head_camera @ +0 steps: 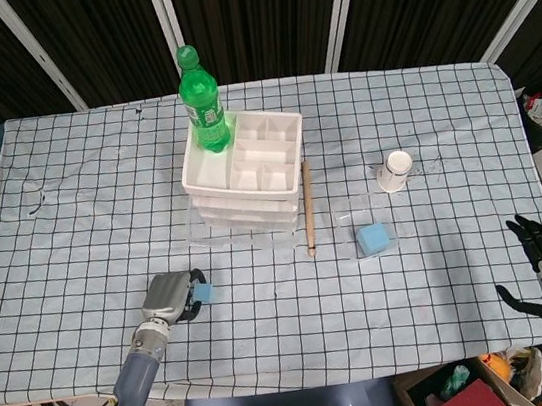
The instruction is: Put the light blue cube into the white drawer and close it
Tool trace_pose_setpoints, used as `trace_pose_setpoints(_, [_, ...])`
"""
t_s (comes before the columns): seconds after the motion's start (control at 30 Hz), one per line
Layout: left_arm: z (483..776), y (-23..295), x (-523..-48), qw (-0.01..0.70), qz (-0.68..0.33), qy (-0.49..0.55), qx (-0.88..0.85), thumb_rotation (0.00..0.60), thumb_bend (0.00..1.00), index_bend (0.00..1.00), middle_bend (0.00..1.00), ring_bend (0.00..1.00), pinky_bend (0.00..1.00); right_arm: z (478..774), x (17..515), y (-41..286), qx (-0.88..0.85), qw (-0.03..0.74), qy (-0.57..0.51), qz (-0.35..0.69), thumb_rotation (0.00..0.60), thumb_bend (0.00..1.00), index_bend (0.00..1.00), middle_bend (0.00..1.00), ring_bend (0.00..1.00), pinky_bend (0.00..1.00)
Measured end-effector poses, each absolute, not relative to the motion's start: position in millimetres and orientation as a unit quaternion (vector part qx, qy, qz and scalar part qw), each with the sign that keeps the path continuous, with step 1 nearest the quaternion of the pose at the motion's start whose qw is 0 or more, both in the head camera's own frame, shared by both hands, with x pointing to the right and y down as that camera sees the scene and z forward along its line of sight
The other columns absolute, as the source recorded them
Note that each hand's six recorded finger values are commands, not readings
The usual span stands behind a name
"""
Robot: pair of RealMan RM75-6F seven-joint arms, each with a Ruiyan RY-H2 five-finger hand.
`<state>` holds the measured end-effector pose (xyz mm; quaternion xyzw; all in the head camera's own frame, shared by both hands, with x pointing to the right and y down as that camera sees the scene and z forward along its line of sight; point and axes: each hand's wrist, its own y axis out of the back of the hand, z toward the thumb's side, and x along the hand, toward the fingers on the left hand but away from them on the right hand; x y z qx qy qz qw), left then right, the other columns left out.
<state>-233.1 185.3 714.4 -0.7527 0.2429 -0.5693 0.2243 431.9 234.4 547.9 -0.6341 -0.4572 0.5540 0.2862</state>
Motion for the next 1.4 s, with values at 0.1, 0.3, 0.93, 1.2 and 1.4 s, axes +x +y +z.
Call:
trace_pose_setpoints(0.1, [709,185,-233,0.226,-0.562,0.250,-0.756,0.600,0.42,0.45,1.00,0.96,0.91,548,432,235,-0.635,0.286,-0.457,0.554,0.600,0.24,0.00,0.00,0.00,0.18])
trace_pose_setpoints(0.3, [687,183,-239,0.234,-0.545,0.264,-0.761,0.600,0.42,0.46,1.00,0.96,0.91,548,432,235,-0.635,0.286,-0.457,0.554,0.600,0.24,0.00,0.00,0.00,0.18])
trace_pose_setpoints(0.93, [564,135,-218,0.305,-0.420,0.337,-0.785,0.600,0.42,0.46,1.00,0.96,0.91,548,431,235,-0.634,0.288,-0.455,0.556,0.600,0.24,0.00,0.00,0.00,0.18])
trace_pose_setpoints(1.2, [575,101,-192,0.312,-0.417,0.364,-0.772,0.600,0.42,0.46,1.00,0.96,0.91,548,432,235,-0.633,0.286,-0.456,0.556,0.600,0.24,0.00,0.00,0.00,0.18])
trace_pose_setpoints(1.4, [594,80,-173,0.315,-0.430,0.377,-0.758,0.600,0.42,0.46,1.00,0.96,0.91,548,433,235,-0.633,0.285,-0.456,0.557,0.600,0.24,0.00,0.00,0.00,0.18])
